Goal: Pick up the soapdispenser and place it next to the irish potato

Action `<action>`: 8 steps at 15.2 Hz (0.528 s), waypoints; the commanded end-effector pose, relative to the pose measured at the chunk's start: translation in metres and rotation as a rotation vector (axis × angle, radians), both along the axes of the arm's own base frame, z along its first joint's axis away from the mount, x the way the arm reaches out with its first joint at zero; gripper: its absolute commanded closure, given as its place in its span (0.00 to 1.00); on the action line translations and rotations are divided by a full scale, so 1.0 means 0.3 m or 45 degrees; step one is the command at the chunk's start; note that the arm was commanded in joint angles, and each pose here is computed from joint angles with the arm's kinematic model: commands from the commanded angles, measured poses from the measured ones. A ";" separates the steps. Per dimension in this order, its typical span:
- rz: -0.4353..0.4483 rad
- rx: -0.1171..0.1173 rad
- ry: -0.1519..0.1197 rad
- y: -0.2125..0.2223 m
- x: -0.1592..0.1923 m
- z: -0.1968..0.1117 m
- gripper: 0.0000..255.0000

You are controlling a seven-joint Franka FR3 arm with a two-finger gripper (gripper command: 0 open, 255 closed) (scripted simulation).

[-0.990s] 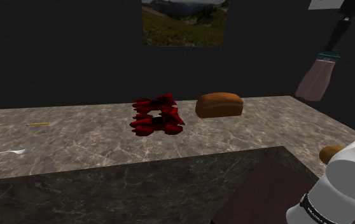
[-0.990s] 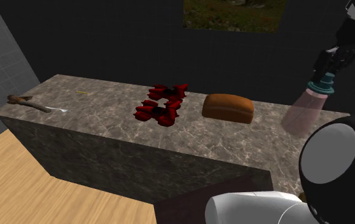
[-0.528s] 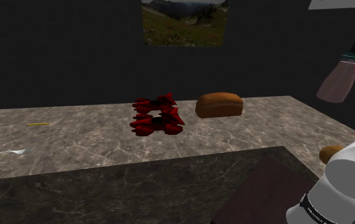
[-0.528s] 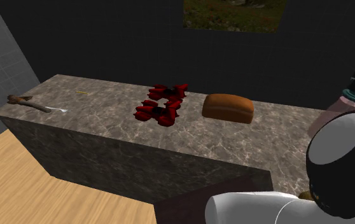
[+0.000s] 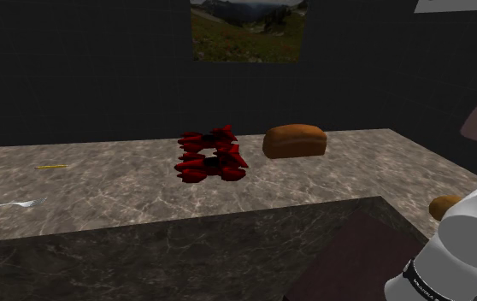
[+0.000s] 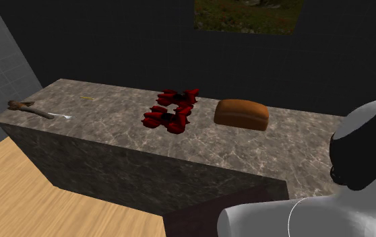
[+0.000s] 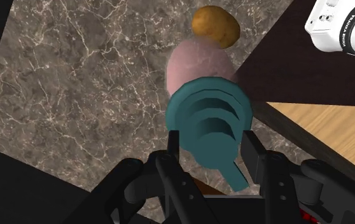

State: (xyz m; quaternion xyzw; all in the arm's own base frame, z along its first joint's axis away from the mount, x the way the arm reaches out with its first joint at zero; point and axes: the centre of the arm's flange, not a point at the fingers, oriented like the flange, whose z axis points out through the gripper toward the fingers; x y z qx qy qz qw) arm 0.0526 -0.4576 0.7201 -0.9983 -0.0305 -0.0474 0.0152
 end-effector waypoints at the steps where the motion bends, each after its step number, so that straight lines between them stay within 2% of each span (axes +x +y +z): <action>1: 0.002 -0.003 0.002 -0.063 -0.062 0.007 1.00; 8: 0.002 -0.003 0.002 -0.265 -0.295 0.008 1.00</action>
